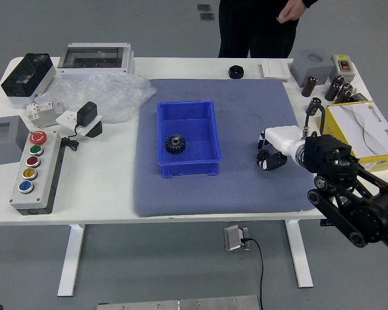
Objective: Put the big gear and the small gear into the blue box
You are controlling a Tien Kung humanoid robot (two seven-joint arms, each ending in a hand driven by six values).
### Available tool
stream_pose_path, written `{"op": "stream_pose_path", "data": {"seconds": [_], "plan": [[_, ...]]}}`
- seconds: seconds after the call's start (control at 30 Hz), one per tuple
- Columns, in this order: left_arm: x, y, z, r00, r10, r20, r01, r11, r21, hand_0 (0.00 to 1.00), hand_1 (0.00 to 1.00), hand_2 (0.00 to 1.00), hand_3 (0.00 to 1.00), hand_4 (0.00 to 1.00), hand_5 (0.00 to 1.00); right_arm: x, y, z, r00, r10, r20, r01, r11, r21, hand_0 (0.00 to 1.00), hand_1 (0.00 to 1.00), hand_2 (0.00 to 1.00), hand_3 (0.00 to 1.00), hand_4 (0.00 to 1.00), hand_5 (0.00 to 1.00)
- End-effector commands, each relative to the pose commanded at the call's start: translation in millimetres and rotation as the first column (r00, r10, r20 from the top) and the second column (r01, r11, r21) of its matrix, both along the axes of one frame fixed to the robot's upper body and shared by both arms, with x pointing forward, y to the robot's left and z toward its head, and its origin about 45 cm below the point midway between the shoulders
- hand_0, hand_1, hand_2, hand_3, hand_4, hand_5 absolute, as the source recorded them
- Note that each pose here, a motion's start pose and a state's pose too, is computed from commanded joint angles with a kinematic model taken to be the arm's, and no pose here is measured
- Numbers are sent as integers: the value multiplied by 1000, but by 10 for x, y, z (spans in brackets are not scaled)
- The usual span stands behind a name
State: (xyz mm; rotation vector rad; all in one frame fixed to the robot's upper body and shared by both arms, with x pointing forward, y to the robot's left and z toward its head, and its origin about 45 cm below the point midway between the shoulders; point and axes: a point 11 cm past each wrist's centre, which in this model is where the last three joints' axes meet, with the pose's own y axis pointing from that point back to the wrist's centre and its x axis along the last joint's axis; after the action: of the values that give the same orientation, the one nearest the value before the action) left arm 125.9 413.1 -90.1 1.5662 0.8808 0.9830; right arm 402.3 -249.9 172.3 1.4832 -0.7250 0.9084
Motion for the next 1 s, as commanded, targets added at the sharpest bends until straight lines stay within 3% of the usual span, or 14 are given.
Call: {"op": "stream_pose_path", "data": {"seconds": [0.67, 0.7, 0.87, 0.9, 1.0], "plan": [[-1, -15, -5, 1000, -6, -2, 6, 1000, -3, 876, 853, 853, 862, 786, 487, -39, 16, -100, 1000, 2, 11, -2, 1000, -10, 638, 583, 657, 650, 620, 285], [-1, -15, -5, 1000, -6, -2, 6, 1000, -3, 876, 852, 853, 861, 787, 489, -39, 16, -100, 1000, 3, 15, -3, 1000, -11, 587, 521, 598, 635, 534, 230], [2, -22, -7, 1000, -6, -1, 6, 1000, -4, 876, 852, 853, 861, 787, 489, -36, 16, -95, 999, 7, 35, -6, 1000, -16, 587, 521, 598, 635, 534, 230], [2, -23, -7, 1000, -6, -1, 6, 1000, -4, 876, 853, 853, 861, 787, 489, -35, 16, -94, 999, 8, 39, -7, 1000, -17, 570, 491, 559, 623, 463, 151], [3, -26, -8, 1000, -6, -1, 6, 1000, -5, 876, 853, 853, 861, 787, 489, -34, 12, -94, 999, 10, 46, -9, 1000, -21, 570, 491, 559, 623, 463, 151]]}}
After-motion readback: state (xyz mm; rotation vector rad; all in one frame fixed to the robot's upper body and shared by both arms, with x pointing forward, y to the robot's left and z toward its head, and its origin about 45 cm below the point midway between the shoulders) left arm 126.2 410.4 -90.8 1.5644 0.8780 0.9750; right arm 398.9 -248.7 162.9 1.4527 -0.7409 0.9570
